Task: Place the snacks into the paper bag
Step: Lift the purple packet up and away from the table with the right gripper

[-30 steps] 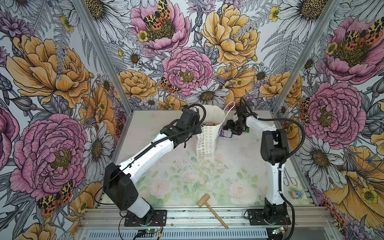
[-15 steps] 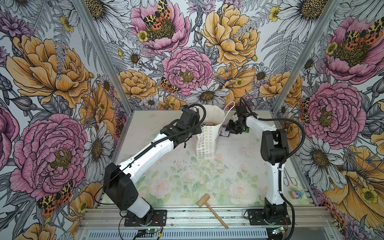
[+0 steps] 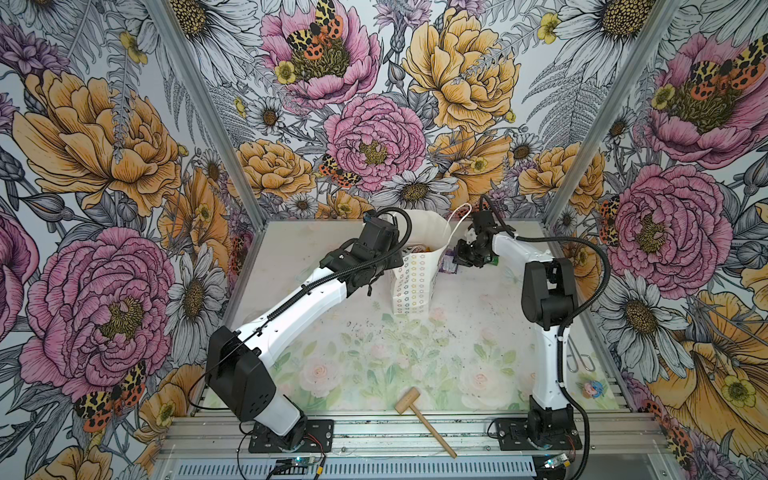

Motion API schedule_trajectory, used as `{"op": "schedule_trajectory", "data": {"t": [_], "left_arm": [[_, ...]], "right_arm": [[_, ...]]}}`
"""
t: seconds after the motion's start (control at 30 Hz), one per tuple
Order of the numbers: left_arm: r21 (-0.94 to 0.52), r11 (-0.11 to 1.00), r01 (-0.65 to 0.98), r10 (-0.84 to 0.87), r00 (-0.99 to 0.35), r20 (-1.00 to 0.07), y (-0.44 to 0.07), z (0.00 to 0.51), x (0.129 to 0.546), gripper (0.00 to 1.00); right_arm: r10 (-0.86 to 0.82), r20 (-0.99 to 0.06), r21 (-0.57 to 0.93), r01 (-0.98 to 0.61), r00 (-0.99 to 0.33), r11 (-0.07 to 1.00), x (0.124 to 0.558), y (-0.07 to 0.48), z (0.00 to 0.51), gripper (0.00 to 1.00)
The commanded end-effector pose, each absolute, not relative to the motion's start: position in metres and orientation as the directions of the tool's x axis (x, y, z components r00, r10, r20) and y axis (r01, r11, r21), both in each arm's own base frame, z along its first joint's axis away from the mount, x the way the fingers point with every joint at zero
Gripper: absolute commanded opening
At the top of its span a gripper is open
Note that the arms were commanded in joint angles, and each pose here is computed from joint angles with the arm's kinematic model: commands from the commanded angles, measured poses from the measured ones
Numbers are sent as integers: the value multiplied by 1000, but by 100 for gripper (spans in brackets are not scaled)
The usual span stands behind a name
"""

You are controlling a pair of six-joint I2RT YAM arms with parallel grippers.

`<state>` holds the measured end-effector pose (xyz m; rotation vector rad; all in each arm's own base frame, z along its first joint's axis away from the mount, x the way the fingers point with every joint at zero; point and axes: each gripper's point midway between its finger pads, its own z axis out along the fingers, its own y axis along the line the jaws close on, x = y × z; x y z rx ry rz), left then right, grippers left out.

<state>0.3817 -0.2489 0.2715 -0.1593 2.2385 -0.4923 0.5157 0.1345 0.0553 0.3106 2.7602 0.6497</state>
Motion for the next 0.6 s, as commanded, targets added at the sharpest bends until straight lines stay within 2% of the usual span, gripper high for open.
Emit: {"op": "schedule_trajectory", "data": {"t": [0.0, 0.57], "left_arm": [[-441, 895, 69, -303, -631, -714, -250, 289, 378, 0], [-436, 898, 58, -303, -636, -710, -248, 284, 380, 0]], "right_arm": [[235, -267, 493, 76, -935, 866, 513, 139, 79, 0], [164, -375, 557, -80, -912, 827, 497, 143, 143, 0]]}}
